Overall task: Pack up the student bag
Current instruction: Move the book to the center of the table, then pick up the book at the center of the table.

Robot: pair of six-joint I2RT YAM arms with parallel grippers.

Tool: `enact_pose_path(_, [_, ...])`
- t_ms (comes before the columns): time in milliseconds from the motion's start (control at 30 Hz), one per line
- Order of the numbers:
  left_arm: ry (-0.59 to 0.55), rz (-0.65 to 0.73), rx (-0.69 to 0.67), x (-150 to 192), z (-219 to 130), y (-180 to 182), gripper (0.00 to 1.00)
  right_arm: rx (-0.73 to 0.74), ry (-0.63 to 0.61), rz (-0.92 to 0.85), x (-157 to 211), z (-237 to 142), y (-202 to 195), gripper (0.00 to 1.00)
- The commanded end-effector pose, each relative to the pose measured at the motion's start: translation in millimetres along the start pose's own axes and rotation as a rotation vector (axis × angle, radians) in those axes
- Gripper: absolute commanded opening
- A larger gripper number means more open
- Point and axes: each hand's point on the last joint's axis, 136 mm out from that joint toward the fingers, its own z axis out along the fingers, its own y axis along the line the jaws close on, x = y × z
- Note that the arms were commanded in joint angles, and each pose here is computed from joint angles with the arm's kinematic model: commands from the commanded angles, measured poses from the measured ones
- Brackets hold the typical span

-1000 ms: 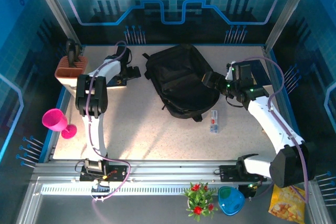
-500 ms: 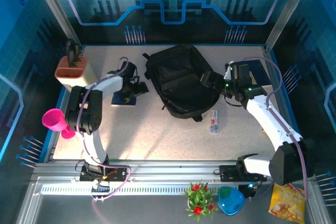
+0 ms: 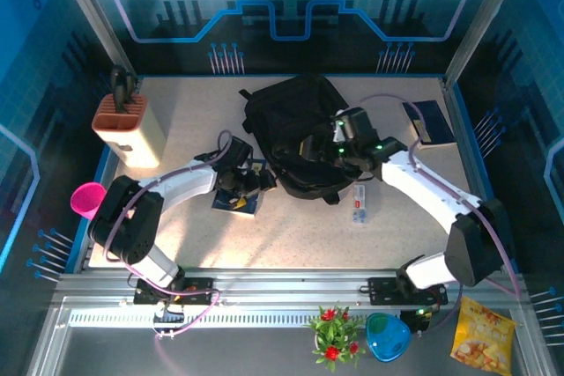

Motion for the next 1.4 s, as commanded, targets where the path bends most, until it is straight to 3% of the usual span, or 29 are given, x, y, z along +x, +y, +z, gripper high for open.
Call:
enact_pose_path(0, [-0.049, 0.061, 0.021, -16.5, -36.3, -10.5, 0.99, 0.010, 0.005, -0.062, 6.6, 7.2, 31.7, 0.86])
enact_pose_path(200, [-0.177, -0.041, -0.013, -53.6, -71.0, 42.9, 0.99, 0.086, 0.098, -0.077, 43.3, 49.3, 61.2, 0.66])
enact_pose_path(400, [-0.265, -0.127, -0.033, -63.1, -86.2, 84.4, 0.99, 0.141, 0.167, -0.063, 65.8, 96.7, 78.0, 0.58])
enact_pose_path(600, [-0.243, -0.123, 0.012, -60.1, -76.7, 94.9, 0.99, 0.216, 0.289, -0.075, 85.2, 134.9, 73.0, 0.53])
enact_pose_path(833, [-0.211, -0.107, -0.011, -57.3, -61.8, 104.9, 0.99, 0.265, 0.333, -0.091, 96.3, 160.4, 62.1, 0.53])
enact_pose_path(1033, [-0.181, -0.097, -0.012, -55.4, -51.9, 107.8, 0.97, 0.267, 0.387, -0.149, 102.8, 181.0, 62.4, 0.46])
enact_pose_path(1133, [-0.171, -0.104, -0.031, -54.6, -49.8, 112.0, 0.96, 0.250, 0.387, -0.199, 100.2, 192.7, 65.5, 0.40])
enact_pose_path(1367, [-0.157, -0.183, -0.100, -52.5, -37.5, 131.8, 0.90, 0.106, 0.408, -0.396, 87.7, 218.7, 84.1, 0.40])
